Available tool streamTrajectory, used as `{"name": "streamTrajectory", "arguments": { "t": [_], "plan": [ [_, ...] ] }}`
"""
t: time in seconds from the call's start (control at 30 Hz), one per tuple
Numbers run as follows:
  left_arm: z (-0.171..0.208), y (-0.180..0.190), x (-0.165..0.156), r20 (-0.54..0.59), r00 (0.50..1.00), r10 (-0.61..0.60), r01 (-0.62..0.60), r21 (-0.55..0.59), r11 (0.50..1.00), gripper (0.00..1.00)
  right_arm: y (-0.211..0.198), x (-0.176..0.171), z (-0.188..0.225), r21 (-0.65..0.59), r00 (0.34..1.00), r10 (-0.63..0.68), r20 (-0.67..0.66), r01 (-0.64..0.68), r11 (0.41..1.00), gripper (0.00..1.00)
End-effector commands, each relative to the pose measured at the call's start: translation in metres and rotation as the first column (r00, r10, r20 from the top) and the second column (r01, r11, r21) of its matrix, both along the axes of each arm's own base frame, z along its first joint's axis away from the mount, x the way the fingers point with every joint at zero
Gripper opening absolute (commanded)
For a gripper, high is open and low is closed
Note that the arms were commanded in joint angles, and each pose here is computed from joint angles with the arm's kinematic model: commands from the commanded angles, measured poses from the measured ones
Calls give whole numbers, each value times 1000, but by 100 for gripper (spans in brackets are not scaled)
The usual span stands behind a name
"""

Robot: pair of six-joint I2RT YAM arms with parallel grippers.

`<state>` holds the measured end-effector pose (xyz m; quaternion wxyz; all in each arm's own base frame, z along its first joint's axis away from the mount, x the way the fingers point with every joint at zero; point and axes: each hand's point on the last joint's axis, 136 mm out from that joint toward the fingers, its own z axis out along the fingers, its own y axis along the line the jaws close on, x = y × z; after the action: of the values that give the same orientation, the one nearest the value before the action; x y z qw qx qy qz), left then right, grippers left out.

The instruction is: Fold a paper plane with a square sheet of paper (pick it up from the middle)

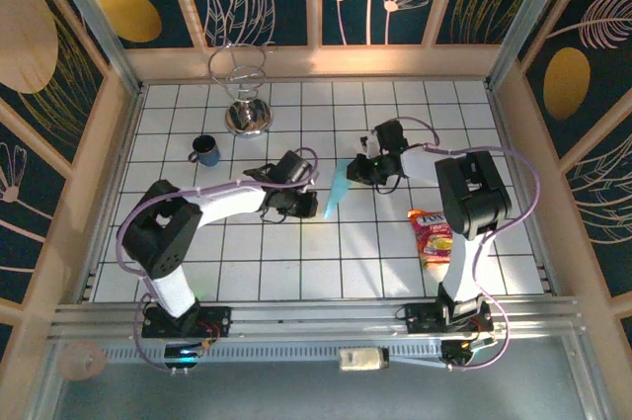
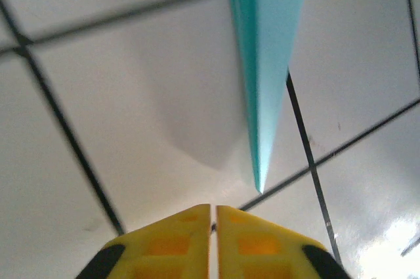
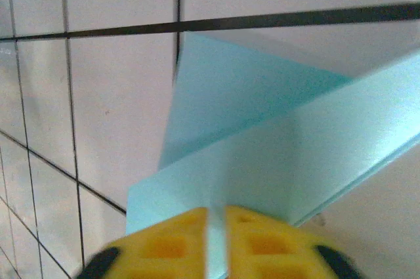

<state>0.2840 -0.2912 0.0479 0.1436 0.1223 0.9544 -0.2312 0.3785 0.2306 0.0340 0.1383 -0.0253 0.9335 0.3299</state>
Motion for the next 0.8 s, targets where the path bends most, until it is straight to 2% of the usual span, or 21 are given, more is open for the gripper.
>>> {"name": "streamTrajectory", "arguments": {
  "t": [0.0,0.1,0.23,0.4,0.57,0.77],
  "plan": [
    [34,18,28,94,991,95,-93,-26,995,19,2,9,47,-26,996,-33,84,35,999,32],
    [47,34,45,142,974,178,-172,-55,984,30,-3,10,57,-103,988,-99,115,111,989,52],
    [56,49,62,176,946,272,-257,-105,961,48,-13,11,54,-274,969,-197,151,233,933,62],
    [46,67,69,167,921,353,-330,-149,932,65,-1,6,34,-372,946,-304,115,324,869,63],
    [30,83,67,144,906,397,-377,-150,914,77,16,1,18,-408,921,-377,94,381,829,57],
    [17,95,62,142,899,415,-401,-116,909,84,5,-7,7,-489,869,-478,124,473,733,49]
  ]
}}
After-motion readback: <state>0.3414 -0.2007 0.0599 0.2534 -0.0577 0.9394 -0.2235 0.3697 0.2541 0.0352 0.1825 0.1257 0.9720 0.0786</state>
